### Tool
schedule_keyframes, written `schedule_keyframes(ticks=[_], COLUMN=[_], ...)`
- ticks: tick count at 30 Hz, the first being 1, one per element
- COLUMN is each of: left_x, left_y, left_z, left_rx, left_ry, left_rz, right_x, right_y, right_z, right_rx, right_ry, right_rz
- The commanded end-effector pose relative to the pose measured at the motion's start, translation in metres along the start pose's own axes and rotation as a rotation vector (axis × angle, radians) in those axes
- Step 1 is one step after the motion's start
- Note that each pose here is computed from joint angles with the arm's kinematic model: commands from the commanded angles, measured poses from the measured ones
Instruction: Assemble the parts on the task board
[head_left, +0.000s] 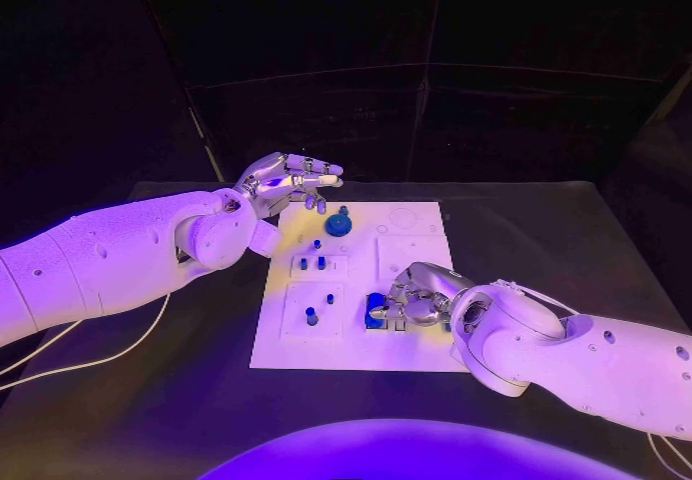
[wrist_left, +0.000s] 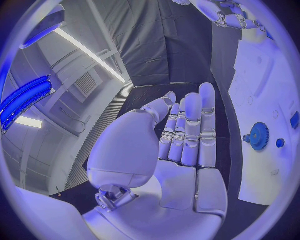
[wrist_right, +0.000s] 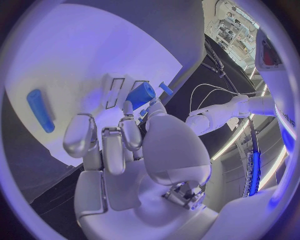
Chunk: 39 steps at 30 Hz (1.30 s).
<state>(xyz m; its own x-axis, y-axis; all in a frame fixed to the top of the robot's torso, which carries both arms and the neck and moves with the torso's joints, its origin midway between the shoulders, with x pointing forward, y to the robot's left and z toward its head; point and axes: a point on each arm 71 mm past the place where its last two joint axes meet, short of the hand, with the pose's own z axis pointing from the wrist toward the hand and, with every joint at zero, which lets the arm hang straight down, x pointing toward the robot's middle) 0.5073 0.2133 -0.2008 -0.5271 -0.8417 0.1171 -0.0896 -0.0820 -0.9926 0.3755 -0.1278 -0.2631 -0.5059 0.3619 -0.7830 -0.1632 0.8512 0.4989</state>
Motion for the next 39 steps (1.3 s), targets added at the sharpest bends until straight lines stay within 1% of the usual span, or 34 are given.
schedule_keyframes(ticks=[1,14,19,23,26,32,39], left_x=[0.0008,0.0003,-0.0001,-0.0004,-0.0007,-0.0020,-0.0026], left_y=[-0.0012,-0.0010,-0.0010,-0.0010,-0.0010,-0.0011,-0.0010], left_z=[0.0005,0.0002,0.0000,-0.0002,-0.0005,-0.0015,-0.0020], left_rx=[0.006,0.003,0.002,0.002,0.003,0.003,0.003], left_ry=[0.010,0.012,0.011,0.011,0.010,0.006,0.004], left_rz=[-0.003,-0.004,-0.004,-0.003,-0.003,-0.002,-0.002], right_x=[0.002,0.000,-0.001,-0.004,-0.008,-0.020,-0.033], right_y=[-0.005,-0.009,-0.009,-0.009,-0.011,-0.024,-0.044], right_z=[0.001,-0.004,-0.007,-0.009,-0.013,-0.029,-0.046], right_rx=[0.033,0.036,0.029,0.012,-0.007,-0.020,-0.004], right_ry=[0.010,0.019,0.010,-0.017,-0.047,-0.108,-0.151], right_rz=[-0.053,-0.065,-0.058,-0.037,-0.012,0.023,0.031])
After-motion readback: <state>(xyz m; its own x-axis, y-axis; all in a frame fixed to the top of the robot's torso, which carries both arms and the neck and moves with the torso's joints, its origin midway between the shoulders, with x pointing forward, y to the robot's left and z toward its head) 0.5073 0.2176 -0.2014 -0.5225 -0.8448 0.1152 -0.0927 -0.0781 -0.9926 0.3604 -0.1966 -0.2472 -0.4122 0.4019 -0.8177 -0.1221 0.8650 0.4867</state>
